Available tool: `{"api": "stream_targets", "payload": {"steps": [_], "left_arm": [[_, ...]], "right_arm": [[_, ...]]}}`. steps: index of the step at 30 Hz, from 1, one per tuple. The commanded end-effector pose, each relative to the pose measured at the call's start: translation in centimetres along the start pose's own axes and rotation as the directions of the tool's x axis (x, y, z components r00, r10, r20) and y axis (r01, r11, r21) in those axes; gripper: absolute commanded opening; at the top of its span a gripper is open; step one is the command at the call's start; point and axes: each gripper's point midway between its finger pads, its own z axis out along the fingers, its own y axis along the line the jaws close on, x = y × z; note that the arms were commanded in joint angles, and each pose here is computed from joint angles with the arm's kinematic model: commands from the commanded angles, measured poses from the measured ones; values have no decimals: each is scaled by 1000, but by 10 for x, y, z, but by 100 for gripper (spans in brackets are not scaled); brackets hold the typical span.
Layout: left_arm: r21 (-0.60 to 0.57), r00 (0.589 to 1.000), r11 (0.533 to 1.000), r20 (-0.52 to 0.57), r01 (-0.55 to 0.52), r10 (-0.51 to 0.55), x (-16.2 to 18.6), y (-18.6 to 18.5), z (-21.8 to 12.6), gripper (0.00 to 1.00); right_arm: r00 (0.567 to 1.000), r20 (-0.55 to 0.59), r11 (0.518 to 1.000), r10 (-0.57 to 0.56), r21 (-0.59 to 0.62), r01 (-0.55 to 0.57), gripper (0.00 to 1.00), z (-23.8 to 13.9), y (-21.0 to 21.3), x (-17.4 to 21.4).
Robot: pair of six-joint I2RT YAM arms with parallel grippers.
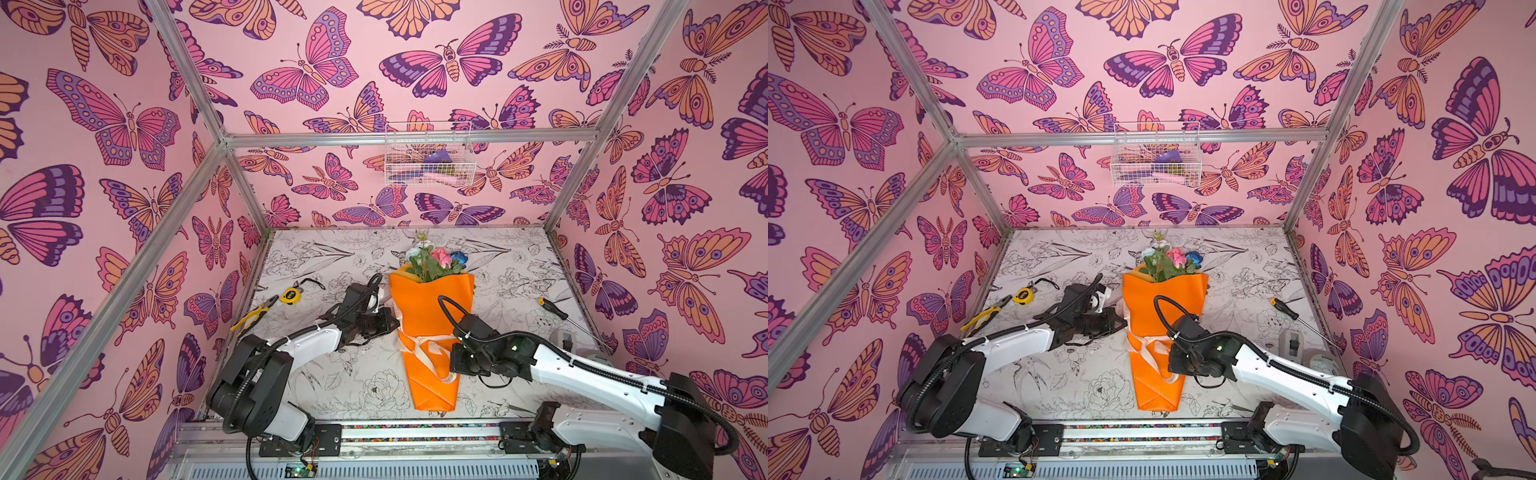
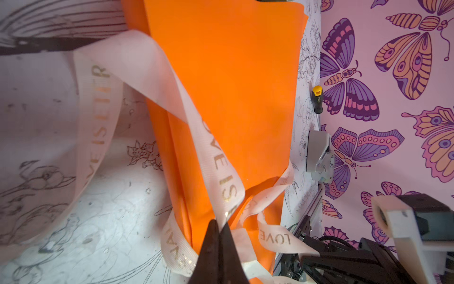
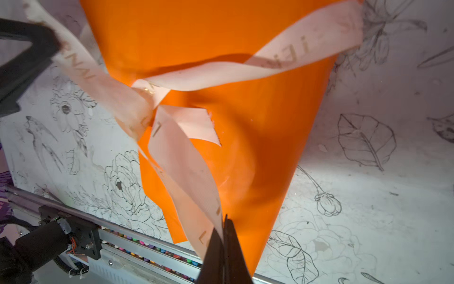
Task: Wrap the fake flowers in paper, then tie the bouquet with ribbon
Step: 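Bring the right gripper's ribbon end toward the left gripper's ribbon over the cone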
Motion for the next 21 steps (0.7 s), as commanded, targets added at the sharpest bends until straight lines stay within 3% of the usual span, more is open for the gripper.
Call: {"api": "stream_targets", "payload": {"steps": [1,4,7,11,15,18,21], "left_arm": [[-41,1000,999,-4,-9,8,8,7,-9,7],[-85,999,996,11,-33,34,12,9,-21,31],[-159,991,982,60,-105,116,8,6,-42,47],[-289,954,934,148,-210,260,-4,0,-75,54],[-275,872,866,150,-417,467,-12,-31,-79,56],[-142,780,784,96,-604,618,-5,-65,-55,60],[-42,694,694,16,-719,720,9,-81,-20,62]], "right_arm": [[998,-24,998,60,27,-60,0,5,-5,4],[997,-31,995,64,75,-62,0,7,-14,6],[998,-14,993,67,104,-65,0,6,-19,3],[997,22,988,73,135,-75,0,2,-23,-4],[996,39,984,79,156,-85,0,1,-27,-8],[995,49,980,84,177,-91,0,-1,-30,-10],[995,54,976,83,199,-92,0,-5,-33,-10]]}}
